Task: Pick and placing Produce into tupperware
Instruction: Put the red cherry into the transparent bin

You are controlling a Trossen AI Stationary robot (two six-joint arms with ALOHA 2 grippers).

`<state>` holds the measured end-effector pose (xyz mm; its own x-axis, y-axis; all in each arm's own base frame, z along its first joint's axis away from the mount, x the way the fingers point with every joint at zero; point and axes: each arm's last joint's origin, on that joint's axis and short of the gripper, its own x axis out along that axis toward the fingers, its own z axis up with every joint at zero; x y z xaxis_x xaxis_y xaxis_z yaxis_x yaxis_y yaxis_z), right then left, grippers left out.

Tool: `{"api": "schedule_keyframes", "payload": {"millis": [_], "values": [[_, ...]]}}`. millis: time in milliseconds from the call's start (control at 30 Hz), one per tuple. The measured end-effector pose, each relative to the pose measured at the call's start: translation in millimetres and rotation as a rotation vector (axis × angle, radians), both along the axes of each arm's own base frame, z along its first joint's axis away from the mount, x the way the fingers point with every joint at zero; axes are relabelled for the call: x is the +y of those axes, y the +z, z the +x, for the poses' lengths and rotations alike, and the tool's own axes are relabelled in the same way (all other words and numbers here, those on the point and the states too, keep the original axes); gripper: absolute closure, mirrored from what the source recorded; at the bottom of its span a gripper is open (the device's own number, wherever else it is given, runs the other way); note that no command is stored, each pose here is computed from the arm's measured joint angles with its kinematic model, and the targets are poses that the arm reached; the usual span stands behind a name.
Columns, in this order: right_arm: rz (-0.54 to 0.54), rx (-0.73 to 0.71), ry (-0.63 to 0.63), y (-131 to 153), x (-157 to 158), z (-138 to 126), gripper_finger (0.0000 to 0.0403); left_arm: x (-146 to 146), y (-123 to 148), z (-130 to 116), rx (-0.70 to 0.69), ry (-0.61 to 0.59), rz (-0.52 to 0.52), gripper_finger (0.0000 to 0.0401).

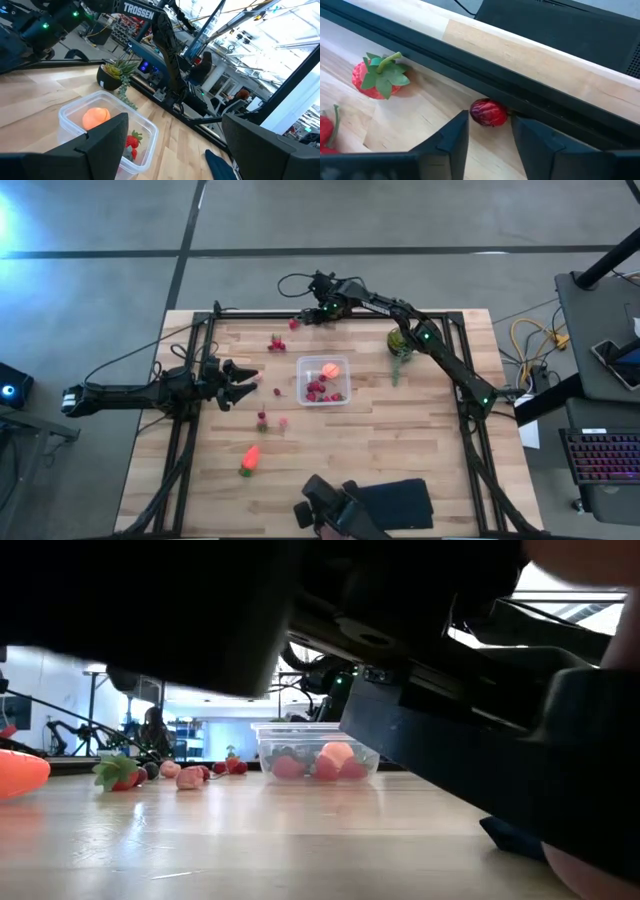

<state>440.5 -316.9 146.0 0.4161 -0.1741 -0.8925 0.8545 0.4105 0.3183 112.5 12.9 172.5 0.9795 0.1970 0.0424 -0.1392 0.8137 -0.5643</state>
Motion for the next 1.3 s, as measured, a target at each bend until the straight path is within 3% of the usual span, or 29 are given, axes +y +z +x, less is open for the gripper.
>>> {"api": "schedule_keyframes", "payload": {"millis": [233, 500, 733, 867, 1067, 1300], "values": [[-0.001, -0.001, 0.002, 0.0, -0.1, 0.1, 0.0291, 0.0, 0.0, 0.0, 0.0, 0.0, 0.0, 0.0095], [0.002, -0.007, 0.006, 1.8, 0.3, 0.2, 0.03, 0.0, 0.1, 0.0, -0.001, 0.0, 0.0, 0.0095], [-0.039, -0.069, 0.089, 45.2, 18.8, 4.5, 0.0305, 0.0, 0.1, -0.1, -0.002, 0.0, 0.0, 0.0095], [-0.055, -0.031, 0.212, 84.0, 52.9, 3.0, 0.0306, 0.0, 0.4, -0.1, -0.004, 0.0, 0.0, 0.0095], [-0.049, 0.095, 0.445, 131.2, 135.9, 0.7, 0.0306, 0.0, 0.4, -0.1, -0.004, 0.0, 0.0, 0.0095], [-0.048, 0.252, 0.58, 130.6, 221.7, 11.3, 0.0305, 0.0, 0.4, -0.1, -0.004, 0.0, 0.0, 0.0095]]}}
